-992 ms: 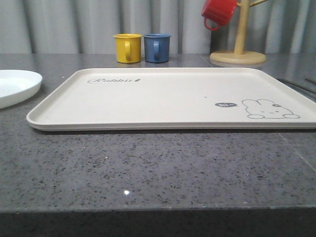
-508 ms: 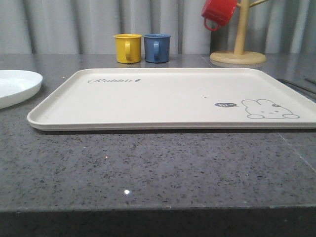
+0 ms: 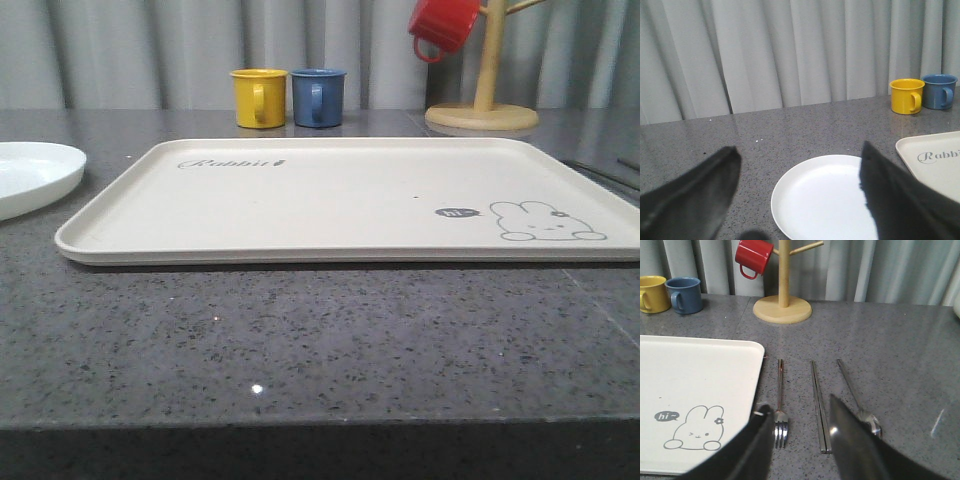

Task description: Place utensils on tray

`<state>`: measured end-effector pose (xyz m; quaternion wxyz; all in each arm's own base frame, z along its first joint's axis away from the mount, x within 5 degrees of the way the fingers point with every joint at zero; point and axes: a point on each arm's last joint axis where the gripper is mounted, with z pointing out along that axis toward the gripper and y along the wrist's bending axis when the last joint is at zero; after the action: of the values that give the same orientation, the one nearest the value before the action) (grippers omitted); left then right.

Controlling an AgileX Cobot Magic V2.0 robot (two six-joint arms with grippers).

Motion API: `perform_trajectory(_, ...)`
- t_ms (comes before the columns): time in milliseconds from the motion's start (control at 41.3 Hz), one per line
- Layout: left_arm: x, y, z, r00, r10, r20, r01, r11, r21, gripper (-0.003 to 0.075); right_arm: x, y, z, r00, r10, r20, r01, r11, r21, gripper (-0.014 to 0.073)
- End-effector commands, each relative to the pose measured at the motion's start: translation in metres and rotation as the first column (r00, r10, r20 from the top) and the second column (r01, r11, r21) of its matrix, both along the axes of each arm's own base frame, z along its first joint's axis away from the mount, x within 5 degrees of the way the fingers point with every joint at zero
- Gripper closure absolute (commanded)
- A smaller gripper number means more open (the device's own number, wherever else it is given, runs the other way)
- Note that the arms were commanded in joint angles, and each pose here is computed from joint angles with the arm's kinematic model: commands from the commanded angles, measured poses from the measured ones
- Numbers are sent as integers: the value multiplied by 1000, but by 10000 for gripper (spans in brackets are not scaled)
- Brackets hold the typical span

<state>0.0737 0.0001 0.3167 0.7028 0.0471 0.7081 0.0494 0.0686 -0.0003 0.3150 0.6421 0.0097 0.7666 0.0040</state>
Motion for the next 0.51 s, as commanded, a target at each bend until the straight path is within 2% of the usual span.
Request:
perform_trajectory(0,0,0,19,994,4,111,-2,1000,-13,59,2,-1,18,994,-9,107,9,1000,-5,77)
perform_trajectory(290,3,0,22,995,3,97,-1,1000,-17,60,2,-1,18,994,-9,105,9,1000,-5,57)
perform_trajectory(484,36,-3,42,996,-33,-79,32,999,-14,60,2,-1,18,994,-9,105,9,1000,-5,58)
